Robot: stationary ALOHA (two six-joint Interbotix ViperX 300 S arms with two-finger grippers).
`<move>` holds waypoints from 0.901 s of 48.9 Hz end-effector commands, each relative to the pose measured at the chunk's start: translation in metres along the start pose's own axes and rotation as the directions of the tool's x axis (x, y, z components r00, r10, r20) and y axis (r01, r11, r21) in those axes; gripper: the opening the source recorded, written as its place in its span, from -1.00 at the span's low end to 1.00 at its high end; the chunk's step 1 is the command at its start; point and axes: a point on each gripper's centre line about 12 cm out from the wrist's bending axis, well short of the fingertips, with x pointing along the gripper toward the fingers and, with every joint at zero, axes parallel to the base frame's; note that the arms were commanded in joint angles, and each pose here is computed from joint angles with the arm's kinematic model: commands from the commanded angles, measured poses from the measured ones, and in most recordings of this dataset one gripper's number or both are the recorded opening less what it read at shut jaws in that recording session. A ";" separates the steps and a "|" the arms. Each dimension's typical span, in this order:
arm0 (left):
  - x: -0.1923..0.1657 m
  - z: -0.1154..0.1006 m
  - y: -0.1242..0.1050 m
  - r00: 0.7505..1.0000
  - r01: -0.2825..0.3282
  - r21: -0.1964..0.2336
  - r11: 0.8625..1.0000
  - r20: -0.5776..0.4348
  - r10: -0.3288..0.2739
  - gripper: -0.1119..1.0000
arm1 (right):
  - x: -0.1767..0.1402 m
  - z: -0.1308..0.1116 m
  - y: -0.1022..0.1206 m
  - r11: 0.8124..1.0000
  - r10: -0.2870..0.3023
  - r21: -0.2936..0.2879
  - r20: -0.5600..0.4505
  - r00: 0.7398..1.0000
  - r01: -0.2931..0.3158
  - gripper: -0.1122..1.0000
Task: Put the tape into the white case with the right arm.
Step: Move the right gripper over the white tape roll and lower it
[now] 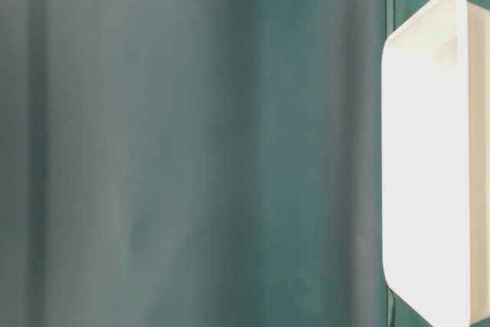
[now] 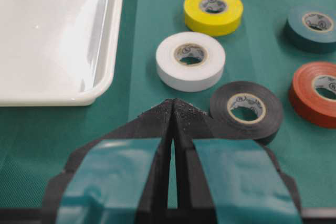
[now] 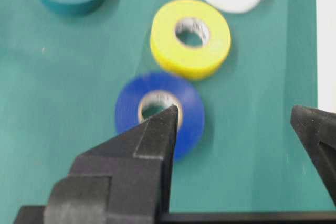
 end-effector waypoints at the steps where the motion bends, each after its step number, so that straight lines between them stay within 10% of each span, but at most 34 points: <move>1: 0.000 0.007 0.000 1.000 0.000 -0.002 1.000 0.017 0.000 -0.79 | 0.018 0.020 0.001 1.000 0.006 -0.002 0.024 1.000 -0.005 0.27; 44: 0.000 0.005 0.000 1.000 -0.002 -0.002 1.000 0.017 0.002 -0.79 | 0.182 0.077 -0.001 1.000 0.001 0.022 -0.043 0.999 0.000 0.27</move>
